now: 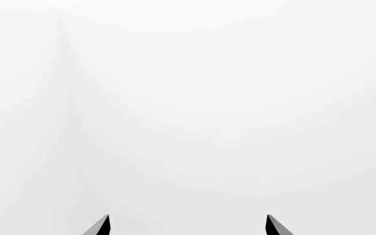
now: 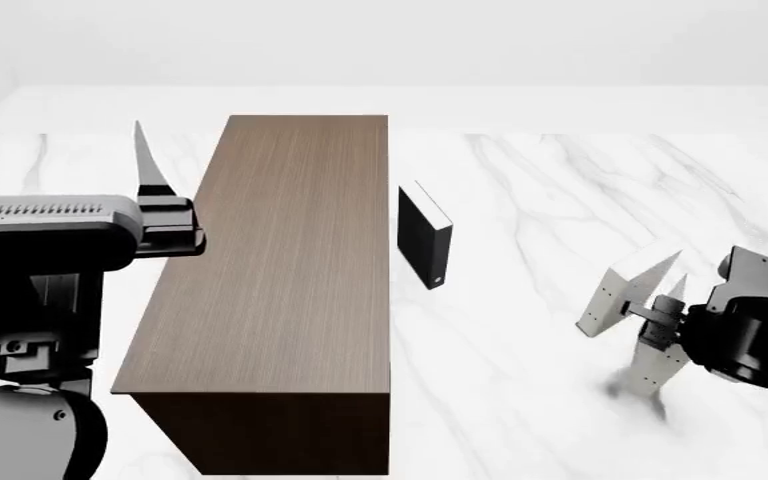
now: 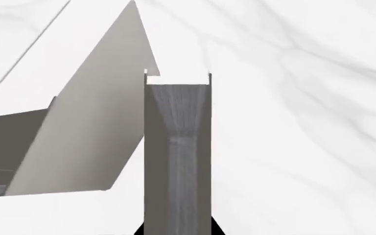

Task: Pick up the book on the right and place it under the cabinet shelf.

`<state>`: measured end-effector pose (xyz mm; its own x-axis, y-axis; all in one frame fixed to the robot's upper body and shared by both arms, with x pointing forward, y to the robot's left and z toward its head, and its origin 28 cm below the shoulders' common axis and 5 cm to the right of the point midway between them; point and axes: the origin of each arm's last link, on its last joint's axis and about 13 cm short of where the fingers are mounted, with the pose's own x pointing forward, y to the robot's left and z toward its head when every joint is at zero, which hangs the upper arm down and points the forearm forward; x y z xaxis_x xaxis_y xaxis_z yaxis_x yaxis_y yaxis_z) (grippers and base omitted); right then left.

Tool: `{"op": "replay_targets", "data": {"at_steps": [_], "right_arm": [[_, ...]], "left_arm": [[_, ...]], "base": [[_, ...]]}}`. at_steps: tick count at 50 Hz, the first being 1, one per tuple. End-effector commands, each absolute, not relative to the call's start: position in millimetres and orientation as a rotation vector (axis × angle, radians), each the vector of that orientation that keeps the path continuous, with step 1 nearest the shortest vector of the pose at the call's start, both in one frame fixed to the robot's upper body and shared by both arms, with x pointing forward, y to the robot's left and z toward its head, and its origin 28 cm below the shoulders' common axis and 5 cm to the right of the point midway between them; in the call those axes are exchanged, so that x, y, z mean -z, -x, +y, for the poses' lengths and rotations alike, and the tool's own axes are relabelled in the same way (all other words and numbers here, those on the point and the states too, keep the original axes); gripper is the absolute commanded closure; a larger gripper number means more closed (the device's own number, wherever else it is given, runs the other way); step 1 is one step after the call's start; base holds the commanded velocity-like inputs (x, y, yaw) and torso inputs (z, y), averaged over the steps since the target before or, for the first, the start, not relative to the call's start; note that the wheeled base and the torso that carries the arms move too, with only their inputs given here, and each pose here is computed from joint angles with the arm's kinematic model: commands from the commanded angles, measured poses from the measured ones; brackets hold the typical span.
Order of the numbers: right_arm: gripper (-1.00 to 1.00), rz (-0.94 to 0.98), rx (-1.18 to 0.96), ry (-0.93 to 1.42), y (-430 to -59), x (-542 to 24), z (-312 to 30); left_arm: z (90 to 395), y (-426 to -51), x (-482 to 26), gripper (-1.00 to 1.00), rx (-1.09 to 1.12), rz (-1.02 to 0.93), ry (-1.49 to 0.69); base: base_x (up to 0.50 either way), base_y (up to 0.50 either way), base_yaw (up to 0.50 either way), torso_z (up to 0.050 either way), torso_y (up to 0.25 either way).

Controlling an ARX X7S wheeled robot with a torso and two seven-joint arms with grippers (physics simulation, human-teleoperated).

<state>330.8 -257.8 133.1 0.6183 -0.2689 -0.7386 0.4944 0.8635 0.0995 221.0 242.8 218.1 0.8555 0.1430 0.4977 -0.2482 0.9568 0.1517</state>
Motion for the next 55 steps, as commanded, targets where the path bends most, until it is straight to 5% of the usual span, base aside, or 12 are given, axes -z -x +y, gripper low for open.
{"op": "replay_targets", "data": {"at_steps": [1,19,55], "right_arm": [[1.0,0.787,0.487,-0.291,-327.2,-136.3,-261.7],[1.0,0.783,0.536,-0.258,-316.1,-147.2,-267.6],[1.0,0.598,0.198,-0.224,-196.6,-195.0,-228.0]], "left_arm": [[242.9,-220.6,-218.6,-1.0,-0.208,-0.506,-0.213],[244.0,-219.8,-219.8,-1.0,-0.213,-0.508,-0.21],[245.4,-215.7,-223.0,-1.0,-0.217,-0.519,-0.198]], "base": [[0.0,0.0,0.0,0.0,0.0],[0.0,0.0,0.0,0.0,0.0],[0.0,0.0,0.0,0.0,0.001]]}}
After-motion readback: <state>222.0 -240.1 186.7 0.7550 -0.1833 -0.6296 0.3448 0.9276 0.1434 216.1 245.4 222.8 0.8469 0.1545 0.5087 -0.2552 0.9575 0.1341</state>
